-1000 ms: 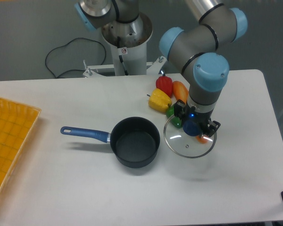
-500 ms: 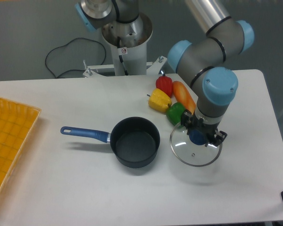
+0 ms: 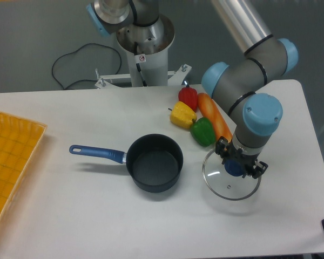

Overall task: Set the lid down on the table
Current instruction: 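Carry the glass lid by its blue knob away from the peppers, then lower the held glass lid onto the table surface, then hold the lid flat on the table and open the gripper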

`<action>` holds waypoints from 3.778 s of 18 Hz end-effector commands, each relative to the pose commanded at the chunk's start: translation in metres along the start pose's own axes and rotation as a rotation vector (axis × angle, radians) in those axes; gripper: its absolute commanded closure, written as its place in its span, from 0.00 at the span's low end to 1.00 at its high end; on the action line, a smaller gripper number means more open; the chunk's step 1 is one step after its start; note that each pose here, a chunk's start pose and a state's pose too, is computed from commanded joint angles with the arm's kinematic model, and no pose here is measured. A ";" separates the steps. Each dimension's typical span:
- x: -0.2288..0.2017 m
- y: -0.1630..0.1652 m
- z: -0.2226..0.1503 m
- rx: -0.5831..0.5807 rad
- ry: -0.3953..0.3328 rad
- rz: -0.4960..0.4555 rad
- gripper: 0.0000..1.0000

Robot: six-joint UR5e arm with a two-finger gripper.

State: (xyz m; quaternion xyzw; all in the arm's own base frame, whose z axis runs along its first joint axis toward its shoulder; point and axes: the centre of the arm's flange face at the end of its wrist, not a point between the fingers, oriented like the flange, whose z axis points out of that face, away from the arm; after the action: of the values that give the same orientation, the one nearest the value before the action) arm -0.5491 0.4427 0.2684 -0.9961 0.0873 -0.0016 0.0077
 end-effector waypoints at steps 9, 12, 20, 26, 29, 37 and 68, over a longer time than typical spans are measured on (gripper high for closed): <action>-0.003 -0.009 0.016 0.003 -0.009 -0.001 0.60; -0.004 -0.010 0.020 0.003 -0.010 -0.014 0.60; 0.004 -0.033 0.030 0.006 -0.015 -0.024 0.60; 0.010 -0.043 0.035 0.003 -0.008 -0.024 0.60; 0.012 -0.047 0.037 0.003 -0.006 -0.026 0.60; 0.012 -0.051 0.043 0.007 -0.012 -0.029 0.60; 0.015 -0.058 0.060 0.016 0.017 -0.032 0.60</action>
State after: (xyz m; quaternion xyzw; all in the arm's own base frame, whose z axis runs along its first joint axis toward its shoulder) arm -0.5238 0.4977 0.2097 -0.9973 0.0712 -0.0108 0.0151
